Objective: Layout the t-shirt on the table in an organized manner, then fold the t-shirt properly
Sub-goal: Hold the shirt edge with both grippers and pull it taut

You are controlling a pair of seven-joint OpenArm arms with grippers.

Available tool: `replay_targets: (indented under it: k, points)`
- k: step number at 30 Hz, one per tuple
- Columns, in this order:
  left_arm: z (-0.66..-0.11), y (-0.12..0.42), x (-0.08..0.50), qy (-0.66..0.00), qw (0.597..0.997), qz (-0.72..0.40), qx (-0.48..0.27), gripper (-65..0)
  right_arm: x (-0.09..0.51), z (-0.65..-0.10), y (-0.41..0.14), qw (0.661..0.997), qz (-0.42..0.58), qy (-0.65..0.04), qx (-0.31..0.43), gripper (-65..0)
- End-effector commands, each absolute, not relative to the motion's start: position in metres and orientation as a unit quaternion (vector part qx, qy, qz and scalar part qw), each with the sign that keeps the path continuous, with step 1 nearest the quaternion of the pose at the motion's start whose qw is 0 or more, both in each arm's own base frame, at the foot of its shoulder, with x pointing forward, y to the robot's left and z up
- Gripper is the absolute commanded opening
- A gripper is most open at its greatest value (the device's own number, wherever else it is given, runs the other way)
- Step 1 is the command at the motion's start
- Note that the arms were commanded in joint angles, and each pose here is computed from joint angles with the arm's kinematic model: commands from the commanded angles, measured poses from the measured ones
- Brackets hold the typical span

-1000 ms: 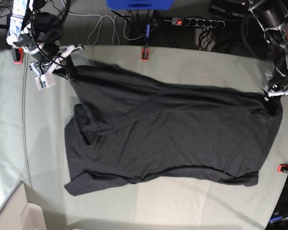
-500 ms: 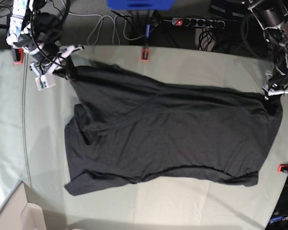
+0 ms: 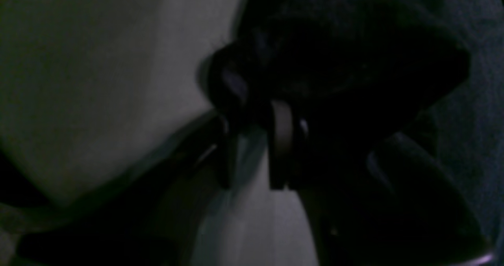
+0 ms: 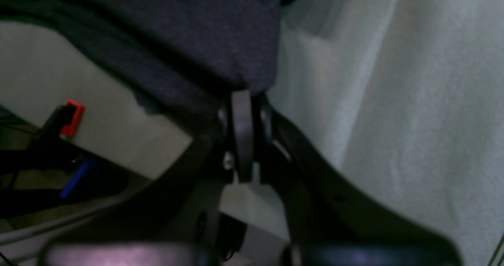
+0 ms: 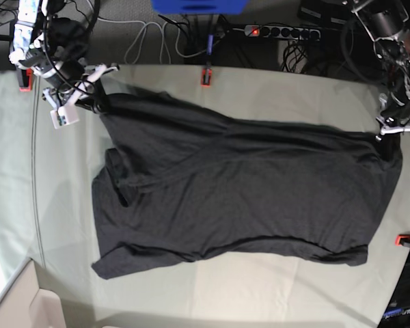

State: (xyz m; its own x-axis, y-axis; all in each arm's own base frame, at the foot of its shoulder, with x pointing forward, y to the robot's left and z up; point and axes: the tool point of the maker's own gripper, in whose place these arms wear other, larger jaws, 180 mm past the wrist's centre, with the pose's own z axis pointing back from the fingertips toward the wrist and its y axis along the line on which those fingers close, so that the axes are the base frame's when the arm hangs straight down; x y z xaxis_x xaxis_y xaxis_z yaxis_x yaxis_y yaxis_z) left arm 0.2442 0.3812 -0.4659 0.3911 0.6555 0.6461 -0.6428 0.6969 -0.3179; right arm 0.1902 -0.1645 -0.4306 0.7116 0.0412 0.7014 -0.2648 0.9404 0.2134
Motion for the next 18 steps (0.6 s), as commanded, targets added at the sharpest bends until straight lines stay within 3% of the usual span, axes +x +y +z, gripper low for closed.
replay_targets:
  k: [1,6,16,18]
  points:
    - [-0.455,0.392,0.249,-0.408,0.829,0.383,0.003,-47.2,0.196,-0.422,-0.166,0.904,0.086,-0.389,0.153,-65.0]
    - [-0.455,0.393,0.248,-0.407,0.829,0.383,0.005,-38.6,0.196,-0.422,-0.166,0.904,0.086,-0.389,0.153,-65.0]
    - [-0.444,0.406,0.252,-0.418,0.826,0.378,0.015,-41.0,0.19,-0.425,-0.166,0.907,0.084,-0.382,0.154,-65.0]
    - [-0.444,0.406,0.253,-0.419,0.826,0.377,0.016,-44.6,0.189,-0.425,-0.166,0.908,0.084,-0.382,0.154,-65.0]
